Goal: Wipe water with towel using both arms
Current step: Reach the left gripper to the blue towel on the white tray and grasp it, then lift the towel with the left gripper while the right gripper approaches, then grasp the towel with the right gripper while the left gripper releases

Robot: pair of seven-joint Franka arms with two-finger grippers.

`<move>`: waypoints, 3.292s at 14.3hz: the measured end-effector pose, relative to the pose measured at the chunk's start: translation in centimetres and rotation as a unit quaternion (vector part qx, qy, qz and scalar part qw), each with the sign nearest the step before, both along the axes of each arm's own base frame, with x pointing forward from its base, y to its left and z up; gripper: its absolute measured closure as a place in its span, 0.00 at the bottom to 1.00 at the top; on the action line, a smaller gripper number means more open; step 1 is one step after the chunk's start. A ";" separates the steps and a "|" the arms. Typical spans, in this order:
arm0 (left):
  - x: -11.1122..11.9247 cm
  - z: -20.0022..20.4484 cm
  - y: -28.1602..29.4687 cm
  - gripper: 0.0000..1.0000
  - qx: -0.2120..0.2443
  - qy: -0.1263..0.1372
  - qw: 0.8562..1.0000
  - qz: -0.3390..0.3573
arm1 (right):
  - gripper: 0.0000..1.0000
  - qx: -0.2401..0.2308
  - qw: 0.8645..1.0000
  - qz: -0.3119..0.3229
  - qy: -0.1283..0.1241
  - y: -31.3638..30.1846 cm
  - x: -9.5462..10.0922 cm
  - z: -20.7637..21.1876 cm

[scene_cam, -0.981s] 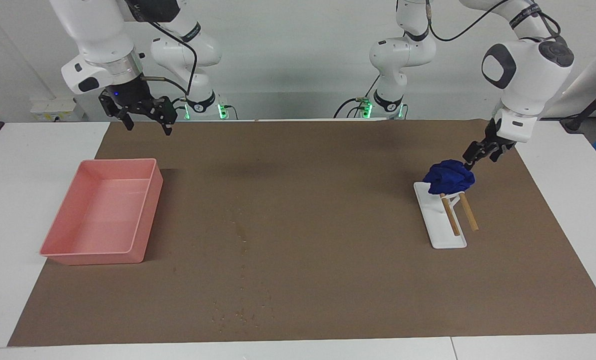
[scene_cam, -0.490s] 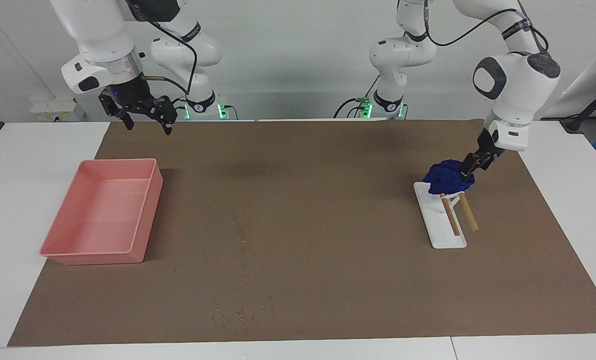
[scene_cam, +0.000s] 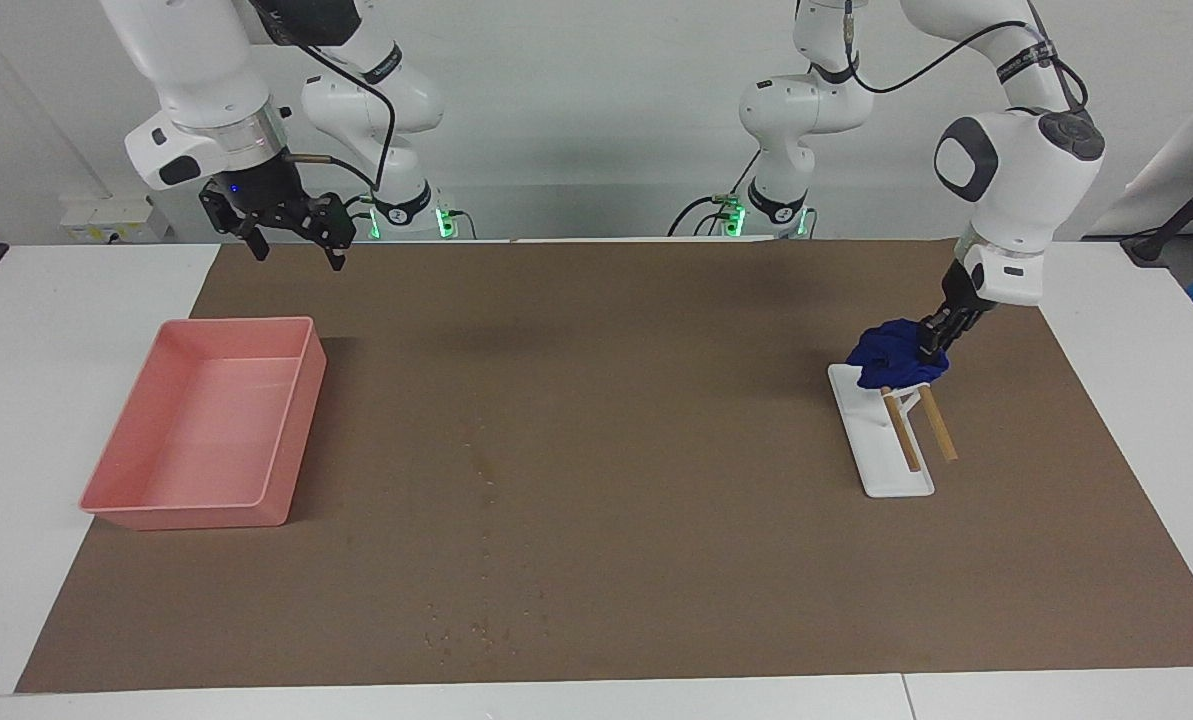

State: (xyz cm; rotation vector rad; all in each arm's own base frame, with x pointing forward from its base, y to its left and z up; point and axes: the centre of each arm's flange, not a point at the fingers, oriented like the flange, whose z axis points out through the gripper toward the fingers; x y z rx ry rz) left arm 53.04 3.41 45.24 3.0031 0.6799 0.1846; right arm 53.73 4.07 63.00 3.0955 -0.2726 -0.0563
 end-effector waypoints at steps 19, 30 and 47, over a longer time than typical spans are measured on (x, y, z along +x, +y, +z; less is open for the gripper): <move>-1.4 14.7 -22.0 0.89 -0.090 0.052 0.960 0.261 | 0.04 0.138 0.973 -0.181 -0.038 8.8 0.6 1.1; -7.6 19.0 -38.1 0.89 -0.220 0.038 0.855 0.468 | 0.08 0.275 0.890 -0.363 0.035 20.6 2.7 -2.7; -7.8 22.0 -40.6 0.89 -0.319 0.022 0.801 0.506 | 0.79 0.307 0.825 -0.462 0.105 22.7 2.4 -3.2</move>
